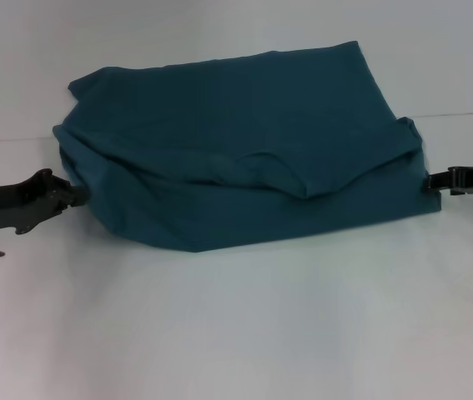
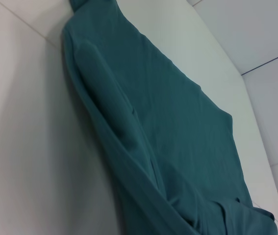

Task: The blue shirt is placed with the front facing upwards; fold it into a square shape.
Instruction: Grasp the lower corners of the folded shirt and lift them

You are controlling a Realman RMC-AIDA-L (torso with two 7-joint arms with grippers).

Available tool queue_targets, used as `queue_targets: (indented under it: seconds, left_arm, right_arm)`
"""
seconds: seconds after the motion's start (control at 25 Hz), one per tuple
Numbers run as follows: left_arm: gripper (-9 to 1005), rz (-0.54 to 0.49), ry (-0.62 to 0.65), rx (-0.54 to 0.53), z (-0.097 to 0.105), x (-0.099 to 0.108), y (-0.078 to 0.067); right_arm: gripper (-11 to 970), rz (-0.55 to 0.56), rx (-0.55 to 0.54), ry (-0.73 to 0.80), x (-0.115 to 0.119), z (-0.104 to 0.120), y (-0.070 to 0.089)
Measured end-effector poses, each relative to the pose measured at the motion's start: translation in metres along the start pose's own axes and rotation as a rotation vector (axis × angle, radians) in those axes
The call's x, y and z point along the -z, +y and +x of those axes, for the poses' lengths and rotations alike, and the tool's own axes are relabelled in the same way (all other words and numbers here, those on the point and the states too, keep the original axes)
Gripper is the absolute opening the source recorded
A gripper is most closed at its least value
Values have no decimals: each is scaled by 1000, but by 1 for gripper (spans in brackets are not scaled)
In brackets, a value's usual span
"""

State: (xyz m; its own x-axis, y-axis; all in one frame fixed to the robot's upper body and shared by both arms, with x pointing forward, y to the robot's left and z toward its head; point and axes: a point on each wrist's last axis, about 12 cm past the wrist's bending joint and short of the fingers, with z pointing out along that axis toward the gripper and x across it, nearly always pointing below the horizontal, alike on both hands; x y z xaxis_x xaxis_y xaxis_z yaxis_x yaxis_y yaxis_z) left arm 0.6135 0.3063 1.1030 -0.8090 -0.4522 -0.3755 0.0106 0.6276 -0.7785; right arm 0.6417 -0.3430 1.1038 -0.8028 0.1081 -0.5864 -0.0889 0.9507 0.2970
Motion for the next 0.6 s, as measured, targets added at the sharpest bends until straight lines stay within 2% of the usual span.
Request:
queue_targets:
  seconds: [0.32, 0.52, 0.6]
  left_arm:
    - [-2, -8, -7, 3, 0, 0, 2]
    - [-3, -10, -8, 6, 1, 1, 3]
    - [-3, -10, -8, 6, 1, 1, 3]
  right_arm:
    - [581, 21, 46, 28, -18, 5, 14]
    - [577, 18, 45, 22, -17, 2, 15]
    - [518, 12, 45, 25, -16, 2, 15]
